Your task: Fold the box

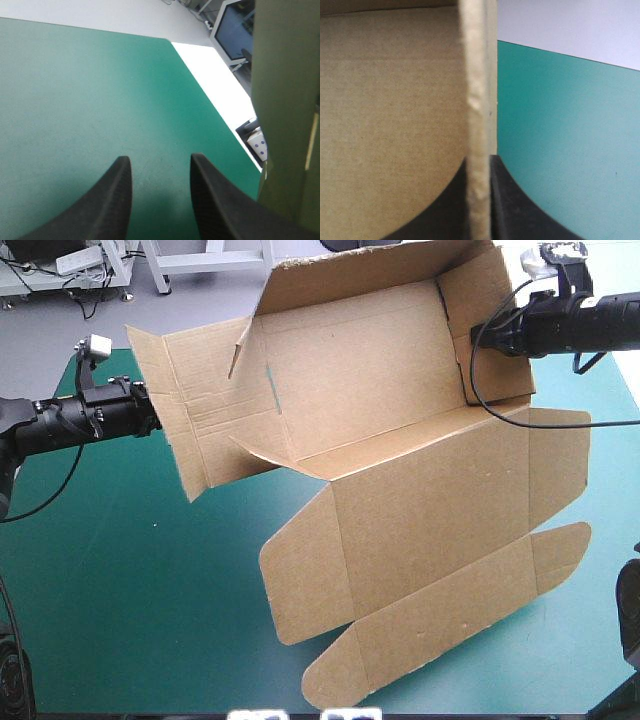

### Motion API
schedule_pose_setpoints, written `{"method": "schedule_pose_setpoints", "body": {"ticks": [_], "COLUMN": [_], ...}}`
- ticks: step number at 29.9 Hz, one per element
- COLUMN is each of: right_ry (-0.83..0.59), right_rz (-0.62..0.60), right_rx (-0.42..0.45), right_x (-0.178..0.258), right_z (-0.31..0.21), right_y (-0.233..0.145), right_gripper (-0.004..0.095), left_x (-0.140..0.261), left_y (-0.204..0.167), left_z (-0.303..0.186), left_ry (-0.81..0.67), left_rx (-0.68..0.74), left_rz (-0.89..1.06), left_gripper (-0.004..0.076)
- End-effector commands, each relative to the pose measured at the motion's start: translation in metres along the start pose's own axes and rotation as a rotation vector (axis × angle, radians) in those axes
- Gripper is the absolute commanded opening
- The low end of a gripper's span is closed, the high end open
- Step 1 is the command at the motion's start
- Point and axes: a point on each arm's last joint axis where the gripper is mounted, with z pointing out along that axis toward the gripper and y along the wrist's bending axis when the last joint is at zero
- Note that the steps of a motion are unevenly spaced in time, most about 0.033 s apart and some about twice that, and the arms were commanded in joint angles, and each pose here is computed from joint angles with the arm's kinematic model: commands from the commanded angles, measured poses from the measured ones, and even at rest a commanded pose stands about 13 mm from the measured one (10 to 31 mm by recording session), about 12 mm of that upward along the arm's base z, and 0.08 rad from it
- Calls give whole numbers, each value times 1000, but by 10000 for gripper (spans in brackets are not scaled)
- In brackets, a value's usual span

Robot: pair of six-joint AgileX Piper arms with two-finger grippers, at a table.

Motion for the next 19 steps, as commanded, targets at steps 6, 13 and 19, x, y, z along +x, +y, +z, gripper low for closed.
{"method": "schedule_pose_setpoints", "body": {"ticks": [6,13,19], "right_ry": [-89,-136,-102], "right_rz": [9,12,-22], "right_rx": [-11,2,48], "right_x": [-7,-12,-11], "right_z": [-5,13,33], "right_y": [6,7,15], "right_gripper": [-17,-17,-17], "left_x": [-7,-1,-4], "left_y": [-34,-51,-57], "left_z": [-3,14,14], "left_ry": [-37,5,-35], "left_rx": [162,239,295], "left_rz": [25,36,26], "left_gripper": [277,277,316]}}
